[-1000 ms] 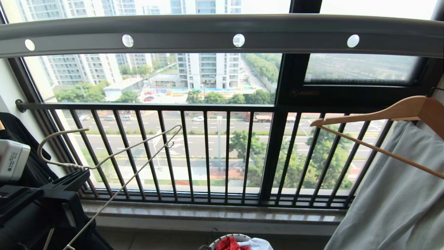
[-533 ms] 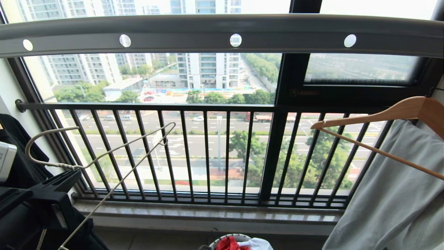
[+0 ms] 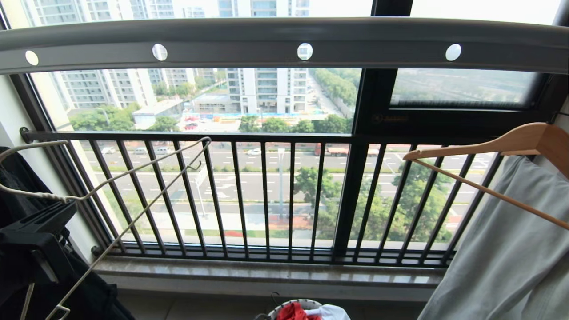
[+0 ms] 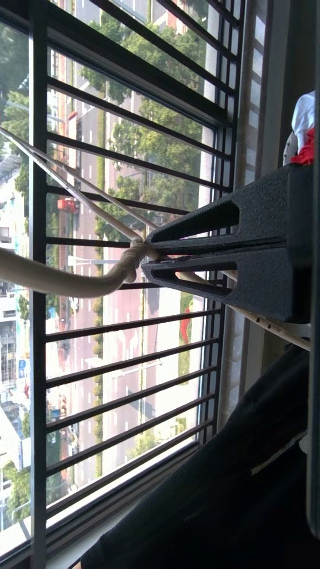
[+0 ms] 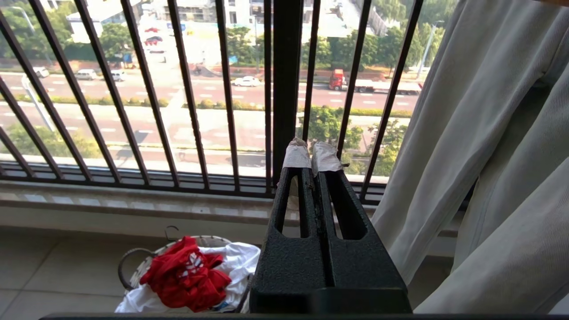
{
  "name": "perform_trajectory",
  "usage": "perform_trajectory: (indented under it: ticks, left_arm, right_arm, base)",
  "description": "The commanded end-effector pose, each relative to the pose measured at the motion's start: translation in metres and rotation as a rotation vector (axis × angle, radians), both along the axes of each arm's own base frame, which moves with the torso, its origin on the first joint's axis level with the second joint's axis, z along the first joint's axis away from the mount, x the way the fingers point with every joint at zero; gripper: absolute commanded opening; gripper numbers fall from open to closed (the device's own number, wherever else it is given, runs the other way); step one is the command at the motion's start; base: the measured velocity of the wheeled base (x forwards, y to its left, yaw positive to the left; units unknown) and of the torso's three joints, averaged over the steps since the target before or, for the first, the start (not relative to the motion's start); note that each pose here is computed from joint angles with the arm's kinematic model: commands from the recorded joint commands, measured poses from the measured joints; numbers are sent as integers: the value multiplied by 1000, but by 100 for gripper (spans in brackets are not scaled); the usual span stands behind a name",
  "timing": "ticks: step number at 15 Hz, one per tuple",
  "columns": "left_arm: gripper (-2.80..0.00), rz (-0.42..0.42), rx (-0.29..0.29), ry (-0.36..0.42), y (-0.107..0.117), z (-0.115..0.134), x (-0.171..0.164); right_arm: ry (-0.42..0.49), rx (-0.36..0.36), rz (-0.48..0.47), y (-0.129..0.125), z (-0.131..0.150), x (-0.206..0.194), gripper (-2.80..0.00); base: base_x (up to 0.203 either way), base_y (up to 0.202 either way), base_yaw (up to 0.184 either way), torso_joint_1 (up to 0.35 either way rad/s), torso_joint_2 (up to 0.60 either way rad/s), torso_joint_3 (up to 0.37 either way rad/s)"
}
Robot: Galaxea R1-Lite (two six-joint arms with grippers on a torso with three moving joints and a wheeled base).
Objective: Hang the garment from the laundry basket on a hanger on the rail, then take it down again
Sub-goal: Hang the clothes rack on the clothesline
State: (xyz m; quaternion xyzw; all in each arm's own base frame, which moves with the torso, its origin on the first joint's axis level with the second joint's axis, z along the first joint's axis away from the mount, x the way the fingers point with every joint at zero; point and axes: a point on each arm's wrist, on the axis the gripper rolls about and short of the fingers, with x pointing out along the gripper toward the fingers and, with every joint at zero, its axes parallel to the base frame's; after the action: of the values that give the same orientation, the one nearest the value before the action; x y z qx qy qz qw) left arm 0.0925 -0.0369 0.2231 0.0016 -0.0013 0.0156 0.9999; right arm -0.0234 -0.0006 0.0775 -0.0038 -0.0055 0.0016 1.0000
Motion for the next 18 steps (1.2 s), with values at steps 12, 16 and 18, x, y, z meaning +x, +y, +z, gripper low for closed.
perform_trajectory:
  ticks: [12,16,18]
  left_arm:
    - [-280,-301,0,265,-19,74,19]
    - [-280,-235,28,300,-34,85,51]
    - [-280,-183,29,272,-39,93,62]
  right_arm:
    - [8,-3,6,0,-1,1,-280]
    - [5,-3,6,0,-1,1,-280]
    - [7,-3,6,0,-1,1,-280]
  base:
    - [0,0,0,0,0,0]
    - [0,0,0,0,0,0]
    - [0,0,0,0,0,0]
